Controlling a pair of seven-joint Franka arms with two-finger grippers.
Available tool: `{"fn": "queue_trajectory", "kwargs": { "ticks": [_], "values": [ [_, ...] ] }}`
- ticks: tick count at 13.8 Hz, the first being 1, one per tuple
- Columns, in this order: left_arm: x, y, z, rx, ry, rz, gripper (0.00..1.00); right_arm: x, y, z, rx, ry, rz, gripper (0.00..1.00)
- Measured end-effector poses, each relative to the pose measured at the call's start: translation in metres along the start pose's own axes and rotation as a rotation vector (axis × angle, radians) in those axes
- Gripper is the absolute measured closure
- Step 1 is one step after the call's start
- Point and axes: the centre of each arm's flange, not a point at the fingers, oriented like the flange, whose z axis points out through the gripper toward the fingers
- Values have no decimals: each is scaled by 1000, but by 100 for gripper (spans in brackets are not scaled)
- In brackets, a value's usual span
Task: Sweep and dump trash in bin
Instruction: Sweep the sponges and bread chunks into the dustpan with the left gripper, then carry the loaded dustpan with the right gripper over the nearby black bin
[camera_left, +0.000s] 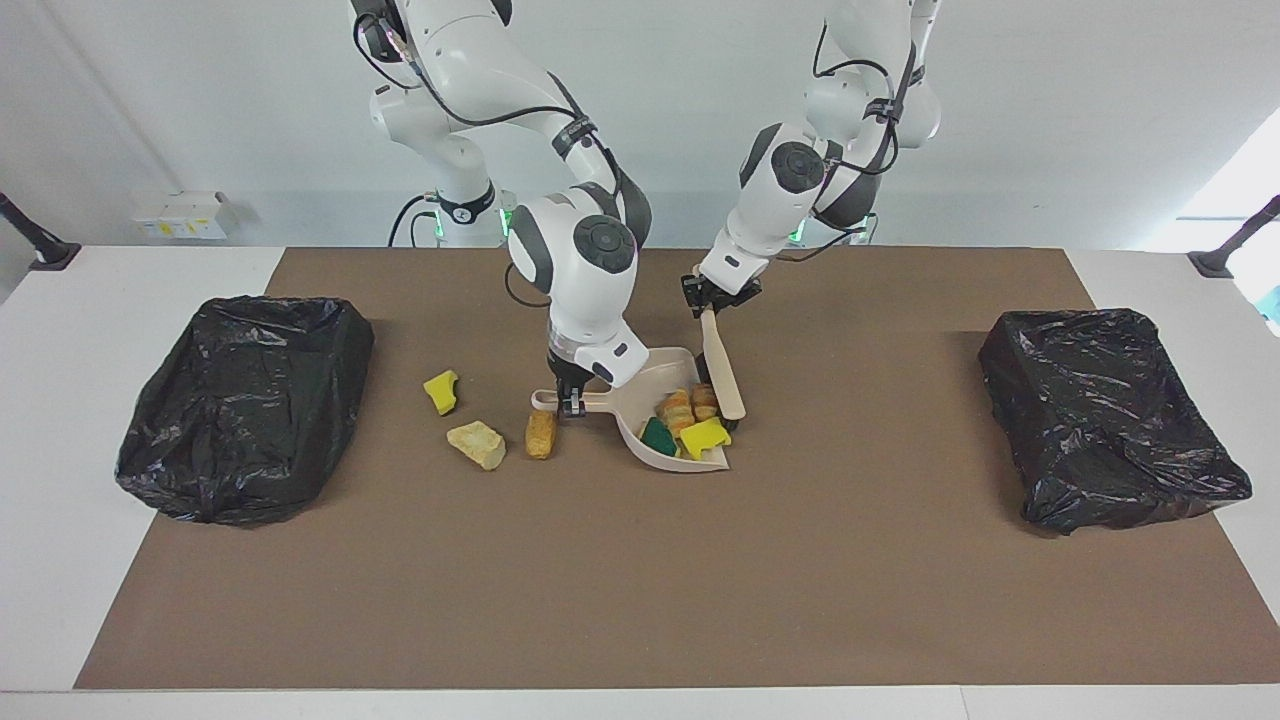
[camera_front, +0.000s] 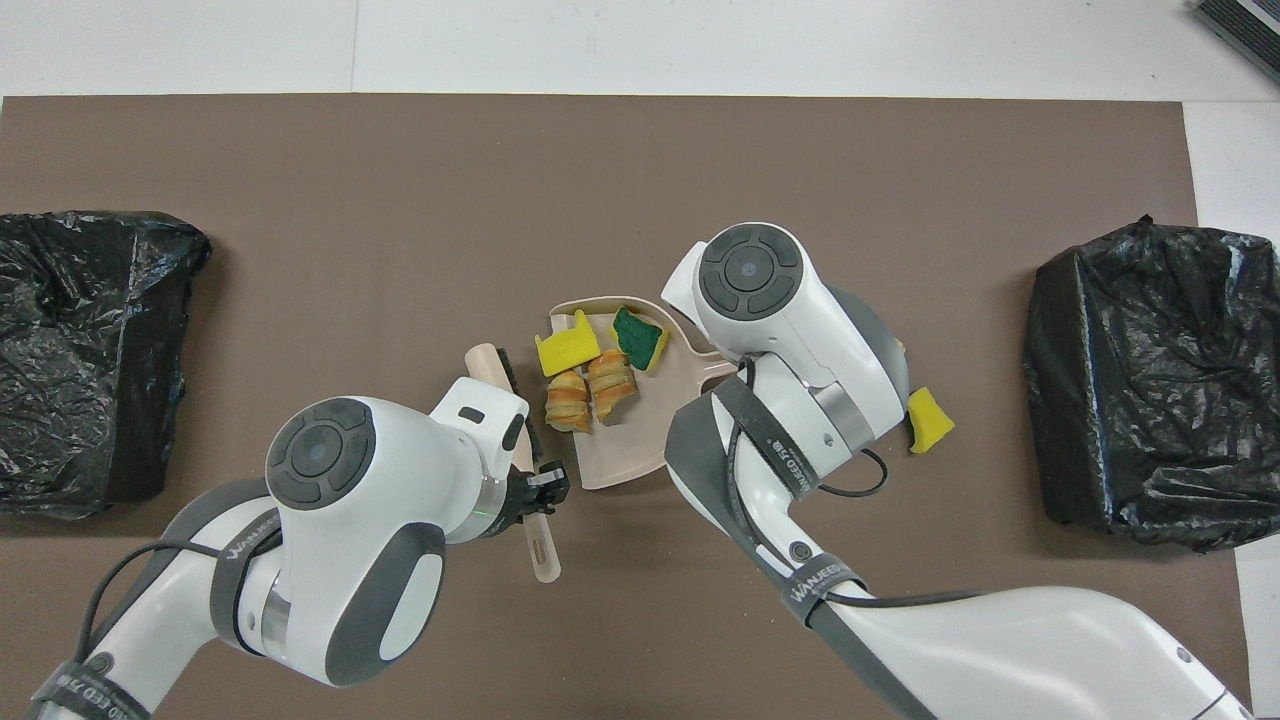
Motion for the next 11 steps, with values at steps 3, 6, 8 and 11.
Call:
{"fn": "queue_trajectory", "kwargs": {
  "ticks": [3, 6, 8, 11],
  "values": [
    [-11, 16, -1, -6, 5, 36, 74, 0, 0, 0, 0, 0, 0, 68],
    [-6, 19, -10, -20, 19, 34, 74, -1, 0, 0, 1, 0, 2, 68],
    [3, 15, -17, -30, 30, 17, 74, -2, 1, 0, 1, 1, 7, 68],
    [15, 3, -24, -29, 24, -13, 74, -21, 5, -3, 19, 51, 64, 68]
  ]
}}
